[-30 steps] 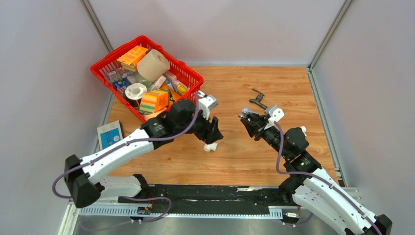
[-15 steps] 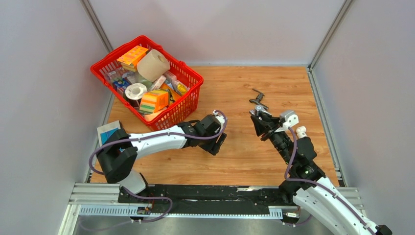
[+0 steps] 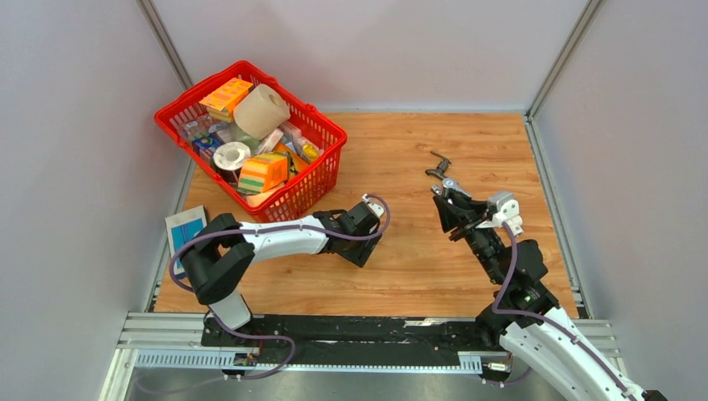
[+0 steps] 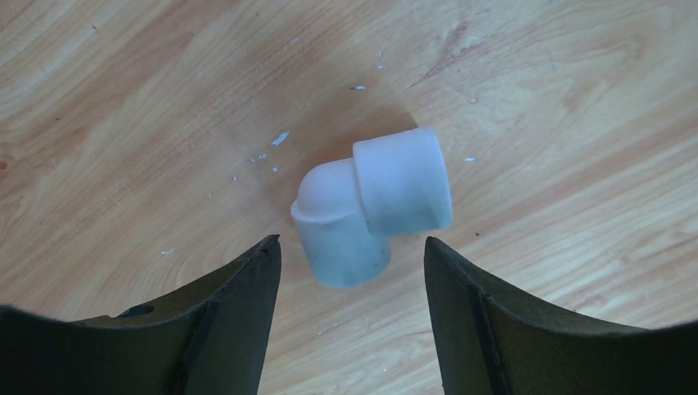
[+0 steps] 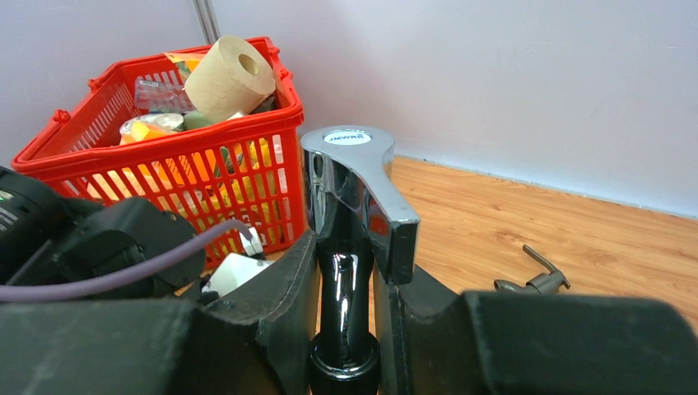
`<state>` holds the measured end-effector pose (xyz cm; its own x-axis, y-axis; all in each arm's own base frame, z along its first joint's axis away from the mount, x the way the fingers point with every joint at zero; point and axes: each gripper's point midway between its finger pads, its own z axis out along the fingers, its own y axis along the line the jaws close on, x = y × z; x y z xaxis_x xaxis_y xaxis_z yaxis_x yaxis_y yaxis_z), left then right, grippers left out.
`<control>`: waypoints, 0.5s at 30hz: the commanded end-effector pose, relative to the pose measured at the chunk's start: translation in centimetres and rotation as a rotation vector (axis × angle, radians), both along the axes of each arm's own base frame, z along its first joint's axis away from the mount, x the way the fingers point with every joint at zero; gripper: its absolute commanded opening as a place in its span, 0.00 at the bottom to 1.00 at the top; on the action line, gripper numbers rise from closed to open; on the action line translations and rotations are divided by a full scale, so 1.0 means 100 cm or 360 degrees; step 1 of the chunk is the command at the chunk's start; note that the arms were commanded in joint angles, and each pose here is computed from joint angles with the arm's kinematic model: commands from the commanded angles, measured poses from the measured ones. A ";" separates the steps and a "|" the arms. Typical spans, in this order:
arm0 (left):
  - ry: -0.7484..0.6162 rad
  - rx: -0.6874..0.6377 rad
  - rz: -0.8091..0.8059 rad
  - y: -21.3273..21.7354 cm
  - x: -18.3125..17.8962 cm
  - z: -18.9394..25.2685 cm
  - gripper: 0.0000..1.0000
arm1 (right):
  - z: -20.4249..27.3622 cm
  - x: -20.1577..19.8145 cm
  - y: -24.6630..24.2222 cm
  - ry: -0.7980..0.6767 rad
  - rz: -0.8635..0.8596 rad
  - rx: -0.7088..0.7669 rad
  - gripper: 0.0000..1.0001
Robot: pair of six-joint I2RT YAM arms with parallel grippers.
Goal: Install the water faucets
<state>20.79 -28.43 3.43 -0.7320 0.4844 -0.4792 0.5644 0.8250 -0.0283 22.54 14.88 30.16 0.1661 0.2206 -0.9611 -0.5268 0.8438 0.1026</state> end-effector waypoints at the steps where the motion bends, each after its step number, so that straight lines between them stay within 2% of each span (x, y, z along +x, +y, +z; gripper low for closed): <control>1: -0.0026 0.0049 0.0018 0.000 0.005 -0.010 0.67 | 0.022 -0.004 -0.007 -0.0096 -0.0023 0.0105 0.00; 9: 0.0005 0.0083 -0.0011 -0.003 0.006 -0.025 0.64 | 0.021 -0.004 -0.006 -0.0099 -0.0019 0.0095 0.00; 10: 0.0008 0.0082 -0.0020 -0.004 0.005 -0.025 0.56 | 0.019 -0.004 -0.006 -0.0095 -0.0021 0.0093 0.00; 11: 0.0019 0.0081 -0.0028 -0.004 0.004 -0.026 0.55 | 0.019 -0.004 -0.005 -0.0096 -0.0014 0.0092 0.00; 13: 0.0028 0.0060 -0.0053 -0.007 0.004 -0.025 0.32 | 0.020 -0.005 -0.006 -0.0098 -0.0014 0.0092 0.00; 14: 0.0028 0.0058 -0.0057 -0.007 0.003 -0.024 0.10 | 0.019 -0.005 -0.005 -0.0099 -0.0011 0.0086 0.00; 15: 0.0022 0.0050 -0.0057 -0.007 0.003 -0.022 0.08 | 0.021 -0.005 -0.005 -0.0104 -0.0006 0.0088 0.00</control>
